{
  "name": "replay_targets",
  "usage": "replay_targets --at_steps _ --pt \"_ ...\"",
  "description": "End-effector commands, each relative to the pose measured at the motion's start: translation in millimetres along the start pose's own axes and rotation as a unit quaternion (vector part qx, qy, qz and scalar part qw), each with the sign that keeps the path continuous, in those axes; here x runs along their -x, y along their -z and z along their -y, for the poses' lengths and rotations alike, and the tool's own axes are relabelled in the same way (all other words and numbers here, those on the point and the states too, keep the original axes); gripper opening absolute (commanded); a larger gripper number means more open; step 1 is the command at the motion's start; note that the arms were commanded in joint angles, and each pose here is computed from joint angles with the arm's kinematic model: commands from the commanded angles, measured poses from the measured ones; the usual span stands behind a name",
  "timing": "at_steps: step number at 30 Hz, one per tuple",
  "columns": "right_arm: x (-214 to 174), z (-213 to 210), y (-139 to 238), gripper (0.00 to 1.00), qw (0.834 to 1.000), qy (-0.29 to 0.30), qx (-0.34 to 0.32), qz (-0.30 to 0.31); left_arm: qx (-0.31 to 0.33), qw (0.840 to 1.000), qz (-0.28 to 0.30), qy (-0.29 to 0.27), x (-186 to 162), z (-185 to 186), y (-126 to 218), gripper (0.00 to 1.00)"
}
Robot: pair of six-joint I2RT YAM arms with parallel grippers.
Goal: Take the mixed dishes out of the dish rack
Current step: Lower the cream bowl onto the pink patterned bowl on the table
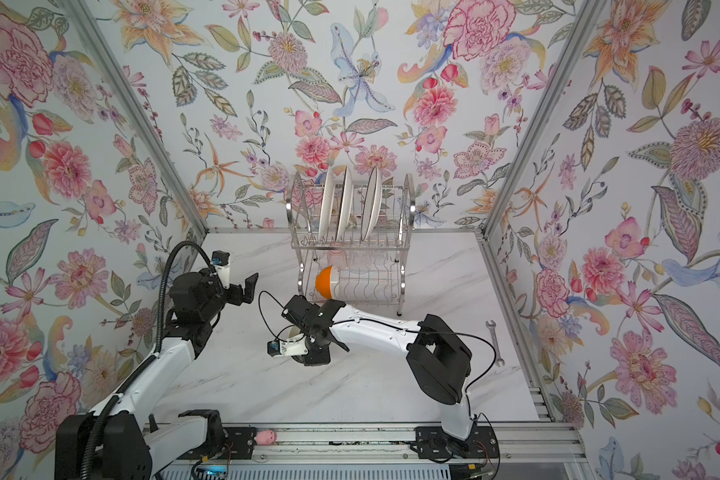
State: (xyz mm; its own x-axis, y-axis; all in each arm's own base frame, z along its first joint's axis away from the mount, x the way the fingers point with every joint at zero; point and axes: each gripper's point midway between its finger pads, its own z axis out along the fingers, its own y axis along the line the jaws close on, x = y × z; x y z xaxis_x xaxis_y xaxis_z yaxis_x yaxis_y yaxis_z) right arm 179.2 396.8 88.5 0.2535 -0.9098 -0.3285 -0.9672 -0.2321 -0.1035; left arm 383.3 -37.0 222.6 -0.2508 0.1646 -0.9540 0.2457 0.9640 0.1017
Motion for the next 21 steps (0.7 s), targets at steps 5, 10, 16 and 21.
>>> replay_targets --at_steps 5,10,16,21 --pt "7 0 2 0.06 1.000 0.002 -0.003 -0.001 0.003 1.000 0.011 -0.006 4 -3 2 0.99" --pt "6 0 1 0.12 1.000 0.001 -0.003 -0.004 0.003 1.000 0.013 -0.008 5 -3 3 0.99" --pt "7 -1 1 0.20 1.000 -0.002 -0.002 -0.003 0.006 1.000 0.014 -0.019 10 -5 6 0.99" --pt "5 1 5 0.30 1.000 -0.008 -0.006 0.002 0.009 1.000 0.022 -0.017 17 -6 8 0.99"
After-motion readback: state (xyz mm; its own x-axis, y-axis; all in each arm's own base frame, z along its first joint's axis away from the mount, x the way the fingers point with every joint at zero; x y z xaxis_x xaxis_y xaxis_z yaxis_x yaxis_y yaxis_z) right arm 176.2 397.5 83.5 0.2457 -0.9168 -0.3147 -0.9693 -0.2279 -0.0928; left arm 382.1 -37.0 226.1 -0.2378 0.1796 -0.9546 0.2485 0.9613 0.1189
